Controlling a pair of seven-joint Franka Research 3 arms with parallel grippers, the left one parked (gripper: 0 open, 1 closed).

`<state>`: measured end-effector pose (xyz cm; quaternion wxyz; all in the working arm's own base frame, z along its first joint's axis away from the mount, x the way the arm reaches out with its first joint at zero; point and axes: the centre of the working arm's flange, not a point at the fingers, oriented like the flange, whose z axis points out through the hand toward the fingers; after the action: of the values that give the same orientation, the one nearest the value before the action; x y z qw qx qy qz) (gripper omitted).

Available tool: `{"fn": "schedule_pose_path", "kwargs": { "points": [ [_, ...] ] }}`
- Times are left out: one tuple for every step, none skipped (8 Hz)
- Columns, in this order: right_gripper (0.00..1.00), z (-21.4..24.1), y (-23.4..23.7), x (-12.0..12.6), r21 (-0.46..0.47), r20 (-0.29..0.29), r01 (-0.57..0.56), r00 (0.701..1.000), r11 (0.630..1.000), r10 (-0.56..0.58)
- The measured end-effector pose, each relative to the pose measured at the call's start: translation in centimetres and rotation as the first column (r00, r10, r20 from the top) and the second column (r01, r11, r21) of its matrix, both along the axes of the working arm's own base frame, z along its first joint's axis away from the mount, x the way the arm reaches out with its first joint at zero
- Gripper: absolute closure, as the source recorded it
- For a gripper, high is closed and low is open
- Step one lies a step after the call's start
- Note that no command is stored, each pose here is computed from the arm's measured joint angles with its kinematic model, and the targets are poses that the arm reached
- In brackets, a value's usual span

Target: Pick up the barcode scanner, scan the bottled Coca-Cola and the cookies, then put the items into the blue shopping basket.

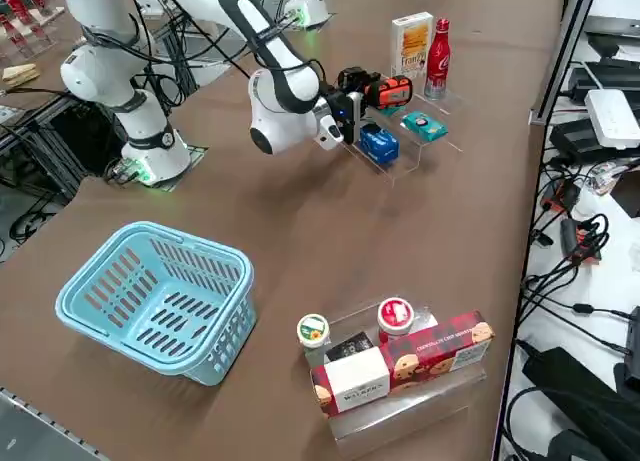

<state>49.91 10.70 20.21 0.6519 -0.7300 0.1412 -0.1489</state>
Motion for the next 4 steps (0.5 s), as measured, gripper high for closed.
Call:
{"fn": "schedule_pose_path", "kwargs": {
  "points": [
    [0.57, 0.08, 0.0, 0.1, 0.0, 0.003, 0.001, 1.0, 1.0, -0.001],
    [0.57, 0.14, -0.01, 0.19, 0.001, 0.004, 0.003, 1.0, 1.0, -0.003],
    [0.57, 0.18, -0.05, 0.25, 0.002, 0.006, 0.004, 1.0, 1.0, -0.004],
    [0.57, 0.26, -0.04, 0.33, 0.003, 0.008, 0.004, 1.0, 1.0, -0.004]
  ]
}}
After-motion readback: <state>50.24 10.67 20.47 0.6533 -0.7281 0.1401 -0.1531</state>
